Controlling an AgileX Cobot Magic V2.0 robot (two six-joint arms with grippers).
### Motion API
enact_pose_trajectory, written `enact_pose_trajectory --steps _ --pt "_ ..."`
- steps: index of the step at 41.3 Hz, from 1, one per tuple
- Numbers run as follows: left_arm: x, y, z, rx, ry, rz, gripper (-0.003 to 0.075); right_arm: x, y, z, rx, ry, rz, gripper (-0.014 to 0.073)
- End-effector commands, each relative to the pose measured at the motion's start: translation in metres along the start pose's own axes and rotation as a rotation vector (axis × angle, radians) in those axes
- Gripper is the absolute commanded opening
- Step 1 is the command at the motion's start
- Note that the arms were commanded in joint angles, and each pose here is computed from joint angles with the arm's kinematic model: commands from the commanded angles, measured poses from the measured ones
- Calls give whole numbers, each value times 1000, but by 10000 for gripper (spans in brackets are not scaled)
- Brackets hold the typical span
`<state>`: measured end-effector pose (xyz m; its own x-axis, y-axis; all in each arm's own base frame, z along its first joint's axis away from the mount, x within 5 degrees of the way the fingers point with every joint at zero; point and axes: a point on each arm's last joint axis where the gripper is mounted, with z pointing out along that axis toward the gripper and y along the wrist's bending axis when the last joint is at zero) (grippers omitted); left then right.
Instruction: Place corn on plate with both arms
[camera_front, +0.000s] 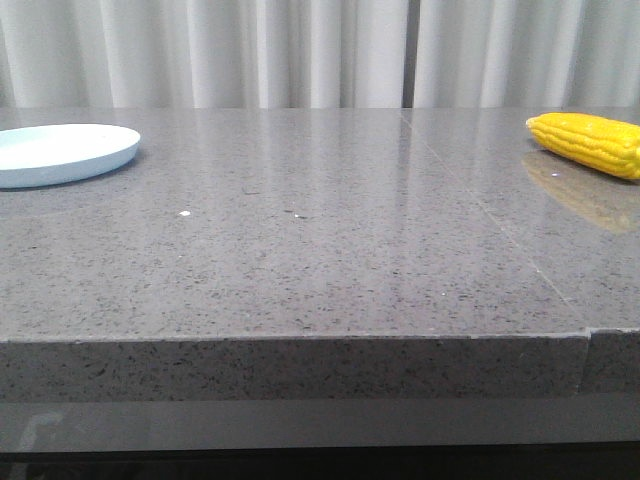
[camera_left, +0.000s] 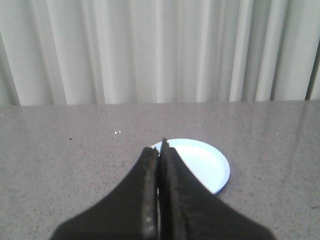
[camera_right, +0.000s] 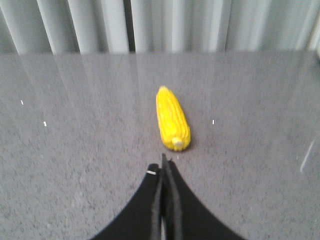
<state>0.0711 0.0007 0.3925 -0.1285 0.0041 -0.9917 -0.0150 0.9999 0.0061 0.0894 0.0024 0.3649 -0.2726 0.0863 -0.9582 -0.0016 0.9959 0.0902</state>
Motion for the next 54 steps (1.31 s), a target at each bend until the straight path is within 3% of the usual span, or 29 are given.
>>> enact_pose_trajectory --steps 1,16,19,22,28,31,41,54 --pt "-12 0 9 0 -42 -12 -20 -13 0 12 10 -28 -15 -68" --pt "12 1 35 1 88 -17 -19 -7 -2 44 19 97 -11 -60" --pt "14 1 37 1 98 -17 8 -7 -2 46 20 105 -12 2" --pt "14 1 37 1 100 -17 122 -6 -2 49 21 115 -21 151" --pt "15 1 37 2 104 -17 452 -5 -3 53 19 132 -65 509" --pt "15 1 38 2 118 -17 533 -5 -3 55 20 138 -65 589" --pt "11 1 59 7 246 -19 533 -7 -3 55 19 116 -64 602" --pt "12 3 117 4 407 -13 533 -6 -3 55 19 119 -64 602"
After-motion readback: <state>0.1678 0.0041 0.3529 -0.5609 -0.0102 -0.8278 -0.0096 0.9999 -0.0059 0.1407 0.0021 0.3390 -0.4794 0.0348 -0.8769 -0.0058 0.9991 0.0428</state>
